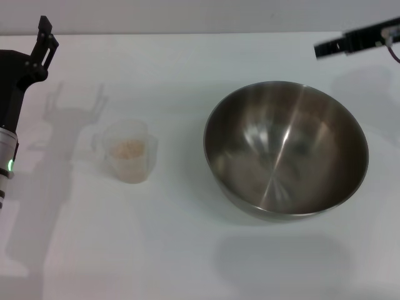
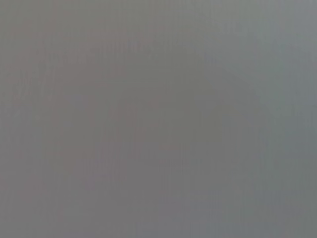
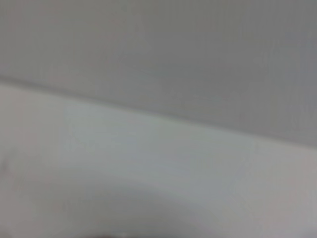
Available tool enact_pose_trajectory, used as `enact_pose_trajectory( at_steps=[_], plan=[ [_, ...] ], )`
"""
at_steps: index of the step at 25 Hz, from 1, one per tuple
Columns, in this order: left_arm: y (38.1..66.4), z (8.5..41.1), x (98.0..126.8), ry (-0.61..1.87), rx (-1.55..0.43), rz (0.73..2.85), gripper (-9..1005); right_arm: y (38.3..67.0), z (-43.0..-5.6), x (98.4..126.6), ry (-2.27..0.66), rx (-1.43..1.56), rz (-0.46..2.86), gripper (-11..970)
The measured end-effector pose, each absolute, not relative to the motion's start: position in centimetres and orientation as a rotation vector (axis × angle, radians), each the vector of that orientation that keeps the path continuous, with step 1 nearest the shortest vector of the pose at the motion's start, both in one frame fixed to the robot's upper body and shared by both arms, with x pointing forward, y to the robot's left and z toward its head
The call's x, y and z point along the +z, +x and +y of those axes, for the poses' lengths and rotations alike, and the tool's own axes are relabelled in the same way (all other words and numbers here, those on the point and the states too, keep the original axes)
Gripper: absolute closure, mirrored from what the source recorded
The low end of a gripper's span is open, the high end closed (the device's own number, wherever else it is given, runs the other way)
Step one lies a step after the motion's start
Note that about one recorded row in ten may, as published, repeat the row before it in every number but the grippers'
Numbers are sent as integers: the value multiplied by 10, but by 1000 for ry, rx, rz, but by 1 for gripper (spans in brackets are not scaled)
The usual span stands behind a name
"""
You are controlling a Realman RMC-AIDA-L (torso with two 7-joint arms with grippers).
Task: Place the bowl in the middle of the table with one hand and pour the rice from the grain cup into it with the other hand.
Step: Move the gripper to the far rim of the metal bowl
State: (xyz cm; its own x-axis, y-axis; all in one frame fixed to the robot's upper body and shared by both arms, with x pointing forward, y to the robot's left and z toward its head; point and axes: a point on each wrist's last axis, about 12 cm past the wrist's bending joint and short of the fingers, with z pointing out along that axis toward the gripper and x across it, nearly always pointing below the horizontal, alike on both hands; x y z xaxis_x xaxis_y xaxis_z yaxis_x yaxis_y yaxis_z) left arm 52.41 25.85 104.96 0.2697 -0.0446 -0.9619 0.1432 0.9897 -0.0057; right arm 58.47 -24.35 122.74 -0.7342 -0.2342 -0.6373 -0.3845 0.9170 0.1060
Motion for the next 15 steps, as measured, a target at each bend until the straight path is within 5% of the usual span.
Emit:
enact_pose_trajectory(
  at_steps=[15],
  plan=[
    [524, 259, 1053, 87, -126, 1265, 133, 605, -240, 1198, -682, 227, 2697, 222]
  ],
)
